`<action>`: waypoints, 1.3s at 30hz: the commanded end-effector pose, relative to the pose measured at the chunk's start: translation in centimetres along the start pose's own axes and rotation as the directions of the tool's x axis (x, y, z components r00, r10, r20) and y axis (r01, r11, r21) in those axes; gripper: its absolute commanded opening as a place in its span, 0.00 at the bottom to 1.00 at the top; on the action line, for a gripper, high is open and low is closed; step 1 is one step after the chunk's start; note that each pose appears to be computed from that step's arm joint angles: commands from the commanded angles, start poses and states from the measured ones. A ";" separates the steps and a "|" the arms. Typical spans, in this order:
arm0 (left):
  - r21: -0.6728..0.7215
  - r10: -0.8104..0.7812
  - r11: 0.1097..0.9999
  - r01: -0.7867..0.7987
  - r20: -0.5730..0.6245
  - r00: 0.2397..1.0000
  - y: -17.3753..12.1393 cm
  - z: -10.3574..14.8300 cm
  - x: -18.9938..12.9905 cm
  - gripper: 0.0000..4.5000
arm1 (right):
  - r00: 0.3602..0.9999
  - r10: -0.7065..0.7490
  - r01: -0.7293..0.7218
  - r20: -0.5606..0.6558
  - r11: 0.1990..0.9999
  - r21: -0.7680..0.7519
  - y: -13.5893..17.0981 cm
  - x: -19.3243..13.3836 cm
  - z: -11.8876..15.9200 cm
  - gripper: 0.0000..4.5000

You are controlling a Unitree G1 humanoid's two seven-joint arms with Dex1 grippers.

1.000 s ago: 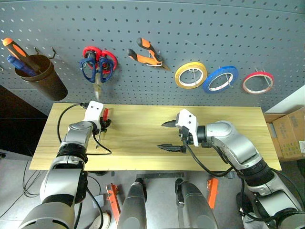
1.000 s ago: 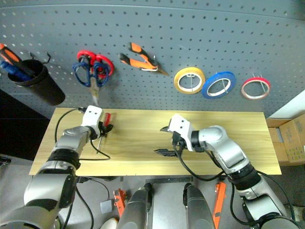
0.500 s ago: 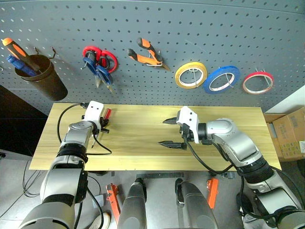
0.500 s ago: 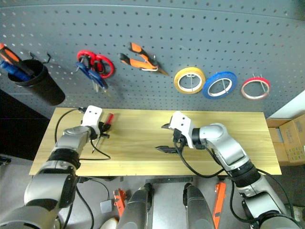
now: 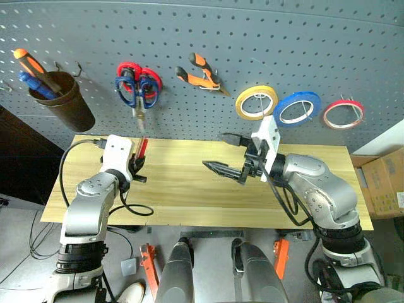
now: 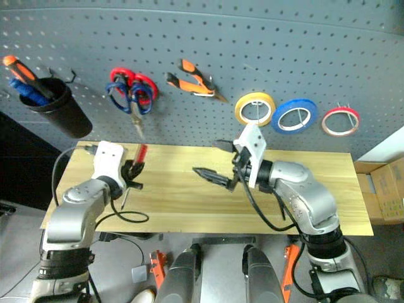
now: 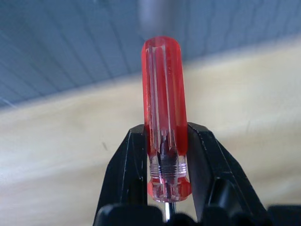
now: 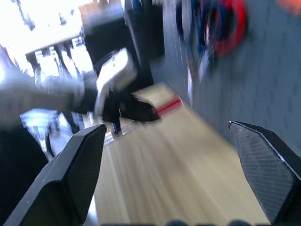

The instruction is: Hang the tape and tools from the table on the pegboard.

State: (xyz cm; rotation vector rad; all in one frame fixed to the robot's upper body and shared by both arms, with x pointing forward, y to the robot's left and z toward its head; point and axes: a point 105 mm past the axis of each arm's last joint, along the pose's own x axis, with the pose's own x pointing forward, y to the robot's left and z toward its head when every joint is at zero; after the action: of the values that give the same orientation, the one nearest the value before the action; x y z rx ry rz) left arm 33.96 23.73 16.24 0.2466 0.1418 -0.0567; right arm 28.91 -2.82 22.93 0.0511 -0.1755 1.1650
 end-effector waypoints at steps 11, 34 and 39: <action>-0.039 0.273 0.956 -0.289 0.467 0.841 7.1 12.5 -3.6 0.18 | 0.990 -0.041 0.041 0.133 0.999 0.002 -0.4 0.5 2.7 1.00; -0.175 0.292 0.956 -0.234 0.544 0.787 10.0 15.7 6.5 0.18 | 0.978 -0.130 0.135 0.164 0.991 -0.015 -1.7 0.7 2.9 1.00; -0.172 0.300 0.954 -0.245 0.537 0.789 9.9 14.7 6.7 0.18 | 0.976 -0.149 0.153 0.157 0.988 -0.015 -1.8 0.5 2.8 1.00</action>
State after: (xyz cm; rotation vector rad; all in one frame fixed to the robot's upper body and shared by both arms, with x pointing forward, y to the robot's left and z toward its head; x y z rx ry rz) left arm 43.76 29.65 29.96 0.1249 -0.4111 0.1661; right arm 31.16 -3.12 24.48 0.1466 -0.2528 1.0079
